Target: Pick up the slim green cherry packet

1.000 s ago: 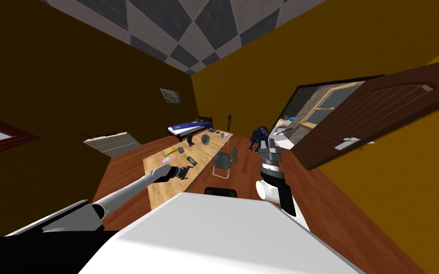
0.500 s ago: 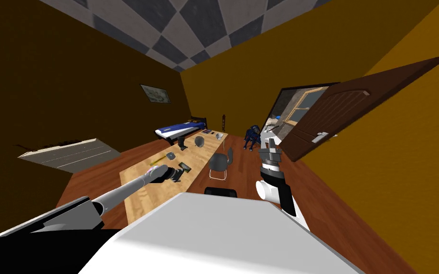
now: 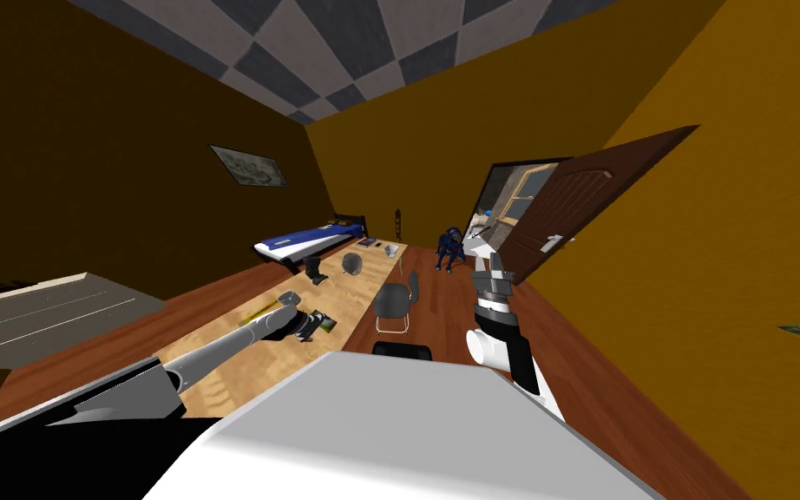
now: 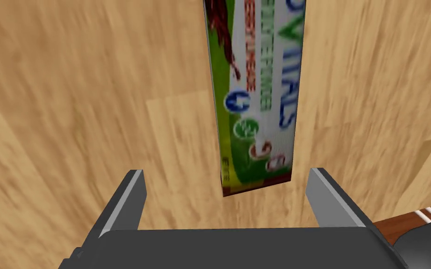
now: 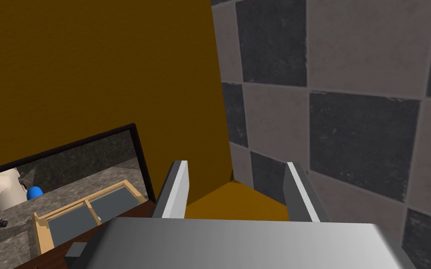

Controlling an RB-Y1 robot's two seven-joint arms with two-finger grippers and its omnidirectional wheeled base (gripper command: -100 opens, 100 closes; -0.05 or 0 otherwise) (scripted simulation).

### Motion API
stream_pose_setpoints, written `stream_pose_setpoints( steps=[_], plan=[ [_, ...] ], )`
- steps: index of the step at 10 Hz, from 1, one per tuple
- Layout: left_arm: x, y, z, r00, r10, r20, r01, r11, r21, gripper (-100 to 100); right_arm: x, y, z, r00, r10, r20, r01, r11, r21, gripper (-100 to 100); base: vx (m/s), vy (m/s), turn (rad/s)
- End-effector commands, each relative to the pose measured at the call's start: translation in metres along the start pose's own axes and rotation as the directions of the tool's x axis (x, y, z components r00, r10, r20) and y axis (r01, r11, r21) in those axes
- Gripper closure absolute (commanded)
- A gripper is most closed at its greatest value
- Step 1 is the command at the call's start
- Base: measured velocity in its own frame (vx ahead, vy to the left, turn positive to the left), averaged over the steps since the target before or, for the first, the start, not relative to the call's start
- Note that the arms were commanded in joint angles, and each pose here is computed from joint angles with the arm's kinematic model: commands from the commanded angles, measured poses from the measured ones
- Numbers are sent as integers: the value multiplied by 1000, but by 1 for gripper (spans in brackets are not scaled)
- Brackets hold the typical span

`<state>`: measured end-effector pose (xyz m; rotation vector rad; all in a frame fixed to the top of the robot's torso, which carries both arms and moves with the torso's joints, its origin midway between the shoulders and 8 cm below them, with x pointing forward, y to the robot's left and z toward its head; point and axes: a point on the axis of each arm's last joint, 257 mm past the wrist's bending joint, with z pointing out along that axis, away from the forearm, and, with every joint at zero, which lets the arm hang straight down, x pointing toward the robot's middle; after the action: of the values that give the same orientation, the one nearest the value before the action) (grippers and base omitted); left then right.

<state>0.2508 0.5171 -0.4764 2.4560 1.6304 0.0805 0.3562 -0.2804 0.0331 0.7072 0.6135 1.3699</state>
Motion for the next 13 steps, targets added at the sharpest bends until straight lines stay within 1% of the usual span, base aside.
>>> stream_pose_setpoints(
  steps=[1,2,3,4,5,6,7,8,10,11,12,13],
  plan=[
    [15,-26,-5,1000,4,-29,-2,998,66,-100,0,0,0,1000,0,0,0,1000,0,0,104,34,-283],
    [21,-42,-6,999,4,-41,0,995,104,-100,0,0,0,1000,0,0,0,1000,0,0,117,19,-265],
    [21,-42,-6,999,4,-41,0,995,104,-100,0,0,0,1000,0,0,0,1000,0,0,71,11,-57],
    [26,-57,-8,999,4,-50,3,991,136,-100,0,0,0,1000,0,0,0,1000,0,0,48,5,-88],
    [31,-77,-9,998,1,-60,9,984,179,-100,0,0,0,1000,0,0,0,1000,0,0,70,22,-257],
    [26,-66,-6,999,4,-54,4,988,155,-100,0,0,0,1000,0,0,0,1000,0,0,34,19,-58],
    [26,-67,-6,998,4,-55,5,987,159,0,0,0,0,1000,0,0,0,1000,0,0,6,3,10],
    [18,-73,7,998,-3,-55,11,988,155,-100,0,0,0,1000,0,0,0,1000,0,0,13,29,-51],
    [10,-80,19,998,-9,-56,17,988,153,-100,0,0,0,1000,0,0,0,1000,0,0,19,49,-48],
    [13,-79,14,999,-6,-54,15,988,155,-100,0,0,0,1000,0,0,0,1000,0,0,8,25,-10],
    [13,-79,15,998,-6,-56,15,988,154,100,0,0,0,1000,0,0,0,1000,0,0,-1,6,13],
    [13,-81,15,998,-7,-56,16,987,157,100,0,0,0,1000,0,0,0,1000,0,0,0,0,0]
  ],
)
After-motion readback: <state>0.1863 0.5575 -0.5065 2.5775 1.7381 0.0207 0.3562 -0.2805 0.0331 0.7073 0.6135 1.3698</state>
